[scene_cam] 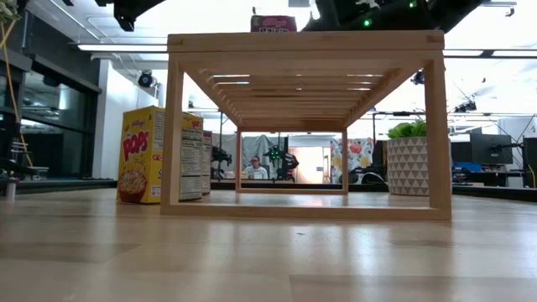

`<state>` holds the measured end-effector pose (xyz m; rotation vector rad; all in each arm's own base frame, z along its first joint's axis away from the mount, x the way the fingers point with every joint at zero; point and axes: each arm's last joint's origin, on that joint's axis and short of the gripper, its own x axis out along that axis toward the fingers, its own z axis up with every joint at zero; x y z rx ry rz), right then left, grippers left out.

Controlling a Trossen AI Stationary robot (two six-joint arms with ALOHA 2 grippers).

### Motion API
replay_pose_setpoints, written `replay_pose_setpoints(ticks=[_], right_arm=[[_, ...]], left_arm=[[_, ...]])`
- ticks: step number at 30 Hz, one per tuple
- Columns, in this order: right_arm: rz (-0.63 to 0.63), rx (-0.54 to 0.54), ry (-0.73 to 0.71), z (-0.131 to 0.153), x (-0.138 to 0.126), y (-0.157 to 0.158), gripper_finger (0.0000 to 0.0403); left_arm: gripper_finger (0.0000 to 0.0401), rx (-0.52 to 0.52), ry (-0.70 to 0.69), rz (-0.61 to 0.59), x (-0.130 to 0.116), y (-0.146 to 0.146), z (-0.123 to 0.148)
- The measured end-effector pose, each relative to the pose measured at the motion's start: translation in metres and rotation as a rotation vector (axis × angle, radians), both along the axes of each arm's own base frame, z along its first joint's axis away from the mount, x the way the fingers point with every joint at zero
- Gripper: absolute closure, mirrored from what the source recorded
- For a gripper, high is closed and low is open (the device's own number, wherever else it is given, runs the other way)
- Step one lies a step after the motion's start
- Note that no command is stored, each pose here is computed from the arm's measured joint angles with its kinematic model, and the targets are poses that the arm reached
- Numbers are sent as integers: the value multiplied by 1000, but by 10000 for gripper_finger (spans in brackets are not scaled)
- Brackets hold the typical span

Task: Stack cereal on shelf
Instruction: Put the bottom purple cereal box on the shelf

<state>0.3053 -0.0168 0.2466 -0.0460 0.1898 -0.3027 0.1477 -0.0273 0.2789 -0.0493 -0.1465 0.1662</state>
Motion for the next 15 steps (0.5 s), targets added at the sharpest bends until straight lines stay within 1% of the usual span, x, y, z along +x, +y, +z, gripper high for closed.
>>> replay_pose_setpoints(ticks=[4,8,11,15], right_arm=[[38,6,-36,3,1,0,67],[39,13,-43,4,1,0,79],[39,13,-43,4,1,0,96],[39,14,-43,4,1,0,129]], left_arm=[[163,0,0,0,0,0,0],[163,0,0,0,0,0,0],[163,0,0,0,0,0,0],[163,0,0,0,0,0,0]])
